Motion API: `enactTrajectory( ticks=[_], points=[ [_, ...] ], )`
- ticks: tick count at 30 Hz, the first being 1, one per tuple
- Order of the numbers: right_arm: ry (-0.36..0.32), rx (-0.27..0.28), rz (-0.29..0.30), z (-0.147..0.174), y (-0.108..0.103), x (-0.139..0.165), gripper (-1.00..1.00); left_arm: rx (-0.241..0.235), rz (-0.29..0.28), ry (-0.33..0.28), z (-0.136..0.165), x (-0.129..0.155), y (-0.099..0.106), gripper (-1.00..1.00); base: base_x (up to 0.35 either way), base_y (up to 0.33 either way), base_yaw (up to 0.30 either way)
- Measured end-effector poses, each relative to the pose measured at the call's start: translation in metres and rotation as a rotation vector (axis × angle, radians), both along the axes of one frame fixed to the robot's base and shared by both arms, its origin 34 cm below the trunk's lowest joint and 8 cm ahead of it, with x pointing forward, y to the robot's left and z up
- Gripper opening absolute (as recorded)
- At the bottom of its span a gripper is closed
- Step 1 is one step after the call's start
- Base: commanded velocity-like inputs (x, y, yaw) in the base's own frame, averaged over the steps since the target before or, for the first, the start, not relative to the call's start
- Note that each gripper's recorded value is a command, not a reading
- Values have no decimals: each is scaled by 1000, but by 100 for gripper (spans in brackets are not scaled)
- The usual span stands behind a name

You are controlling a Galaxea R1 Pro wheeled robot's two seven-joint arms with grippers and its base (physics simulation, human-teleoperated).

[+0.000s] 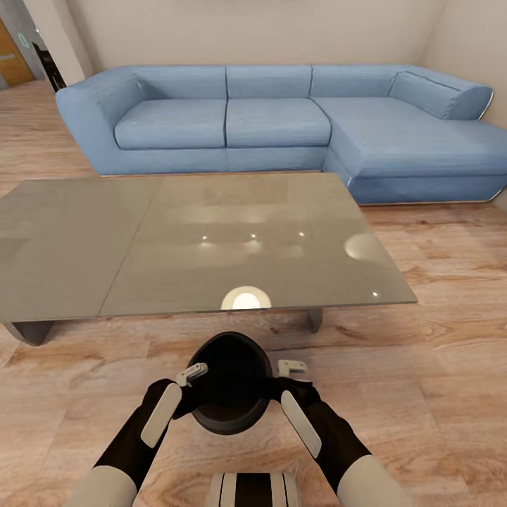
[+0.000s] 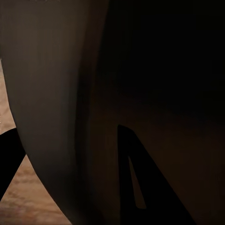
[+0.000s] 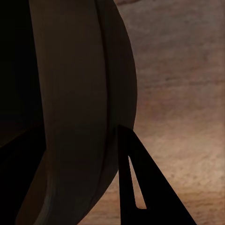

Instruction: Place each of the two pumpkins and all three candles from the living room inside a cabinet in the living room (use any cabinet), then make sure every cabinet is closed, and position the cauldron so it is next to a table in the living room.

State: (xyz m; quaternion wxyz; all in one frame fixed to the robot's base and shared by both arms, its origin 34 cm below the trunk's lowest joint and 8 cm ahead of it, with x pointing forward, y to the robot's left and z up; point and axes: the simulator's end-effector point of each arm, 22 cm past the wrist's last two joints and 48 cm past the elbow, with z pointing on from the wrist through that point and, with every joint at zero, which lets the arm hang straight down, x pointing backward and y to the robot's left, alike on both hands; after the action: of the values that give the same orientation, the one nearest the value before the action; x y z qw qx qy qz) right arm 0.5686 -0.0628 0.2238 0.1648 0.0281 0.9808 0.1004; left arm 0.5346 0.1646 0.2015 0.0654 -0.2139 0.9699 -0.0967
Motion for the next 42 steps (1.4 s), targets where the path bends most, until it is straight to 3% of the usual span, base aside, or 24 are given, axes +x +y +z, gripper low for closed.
enactTrajectory(
  ticks=[1,3,6,7,9,17,42],
  points=[
    [0,0,0,0,0,0,100,1,-1,0,0,0,0,-100,0,0,0],
    [-20,65,7,4,14,3,100,-17,-13,-5,-1,0,5,-100,0,0,0],
    [-20,67,6,4,15,3,100,-17,-14,-5,-1,0,5,-100,0,0,0],
    [-20,68,6,4,15,3,100,-17,-14,-5,-1,0,5,100,0,0,0],
    [-19,68,6,4,15,3,100,39,-30,52,-20,-24,18,100,0,0,0],
    [-19,67,6,4,15,3,100,31,-23,55,-21,-24,17,100,0,0,0],
    [-110,68,14,57,16,27,100,35,-19,-44,27,5,18,100,-27,10,0]
  ],
)
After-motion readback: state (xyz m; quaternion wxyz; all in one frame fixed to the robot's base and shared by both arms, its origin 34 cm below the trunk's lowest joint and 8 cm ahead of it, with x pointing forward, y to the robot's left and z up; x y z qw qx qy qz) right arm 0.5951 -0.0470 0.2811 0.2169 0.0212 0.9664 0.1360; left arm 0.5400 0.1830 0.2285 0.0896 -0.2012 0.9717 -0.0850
